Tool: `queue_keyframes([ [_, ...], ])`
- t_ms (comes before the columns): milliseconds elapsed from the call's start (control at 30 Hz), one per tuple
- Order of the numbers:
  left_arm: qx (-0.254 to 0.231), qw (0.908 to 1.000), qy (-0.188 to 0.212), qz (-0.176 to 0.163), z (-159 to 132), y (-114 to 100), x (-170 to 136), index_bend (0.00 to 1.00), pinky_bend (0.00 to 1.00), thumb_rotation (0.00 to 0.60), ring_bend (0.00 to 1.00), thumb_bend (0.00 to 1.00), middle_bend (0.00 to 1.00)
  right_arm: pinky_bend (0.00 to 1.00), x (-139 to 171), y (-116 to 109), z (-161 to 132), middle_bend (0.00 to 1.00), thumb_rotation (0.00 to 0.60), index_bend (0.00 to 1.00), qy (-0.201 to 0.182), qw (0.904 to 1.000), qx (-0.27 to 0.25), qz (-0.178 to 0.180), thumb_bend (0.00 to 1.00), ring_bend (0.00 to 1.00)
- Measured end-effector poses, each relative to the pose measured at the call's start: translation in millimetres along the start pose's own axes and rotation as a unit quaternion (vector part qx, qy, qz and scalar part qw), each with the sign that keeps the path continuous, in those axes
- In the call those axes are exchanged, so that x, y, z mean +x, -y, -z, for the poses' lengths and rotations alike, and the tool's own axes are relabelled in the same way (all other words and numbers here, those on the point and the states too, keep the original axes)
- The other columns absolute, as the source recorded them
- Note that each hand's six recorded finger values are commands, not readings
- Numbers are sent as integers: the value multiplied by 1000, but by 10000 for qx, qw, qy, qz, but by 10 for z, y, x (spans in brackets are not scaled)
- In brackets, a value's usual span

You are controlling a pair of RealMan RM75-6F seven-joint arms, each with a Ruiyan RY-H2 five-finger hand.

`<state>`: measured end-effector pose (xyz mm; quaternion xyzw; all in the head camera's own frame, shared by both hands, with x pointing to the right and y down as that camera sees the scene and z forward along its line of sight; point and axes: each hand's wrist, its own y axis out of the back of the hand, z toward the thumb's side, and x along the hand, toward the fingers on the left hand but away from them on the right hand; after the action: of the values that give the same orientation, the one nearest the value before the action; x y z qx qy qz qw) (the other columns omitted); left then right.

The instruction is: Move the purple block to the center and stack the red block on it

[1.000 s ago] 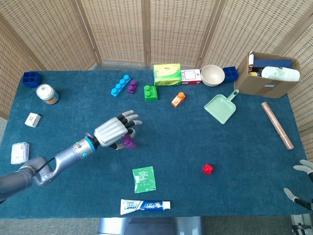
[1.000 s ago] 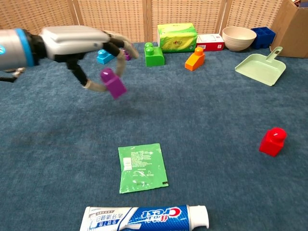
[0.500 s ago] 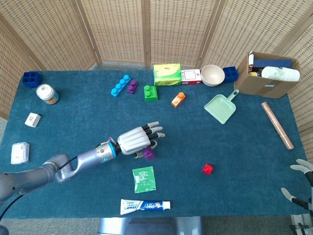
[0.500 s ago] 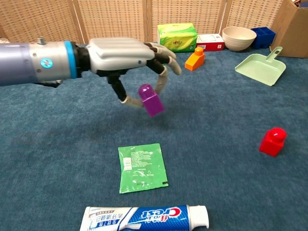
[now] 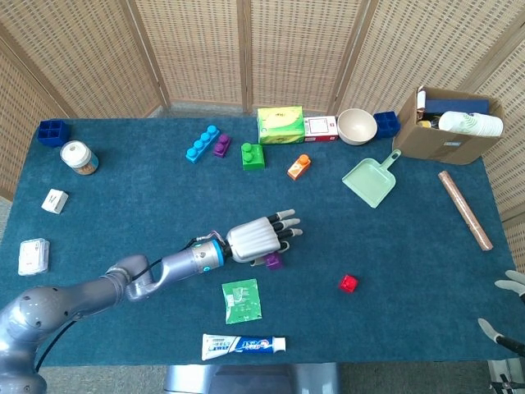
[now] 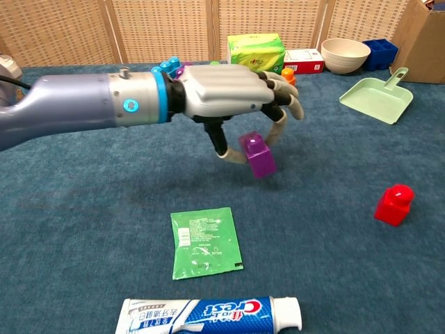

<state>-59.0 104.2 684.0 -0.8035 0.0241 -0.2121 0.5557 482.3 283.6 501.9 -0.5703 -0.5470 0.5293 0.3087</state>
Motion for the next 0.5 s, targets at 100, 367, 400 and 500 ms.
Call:
queue_keyframes([
  [100,79,10000,25,18,-31,23,94,561,0,600,37,339,172,57,18,-29,20,264,600,342,32,10000,2,34,98,0],
  [367,203,9998,45,30,-111,66,323,536,0,600,36,337,172,60,60,-76,85,263,600,356,122,9999,-24,103,100,0],
  [400,226,9997,28,15,-118,66,355,530,0,600,35,336,170,60,62,-83,90,264,600,356,124,9999,-27,113,100,0],
  [500,200,9998,-50,0,-135,71,428,490,0,600,22,334,153,61,66,-98,103,264,600,355,129,9998,-27,136,99,0],
])
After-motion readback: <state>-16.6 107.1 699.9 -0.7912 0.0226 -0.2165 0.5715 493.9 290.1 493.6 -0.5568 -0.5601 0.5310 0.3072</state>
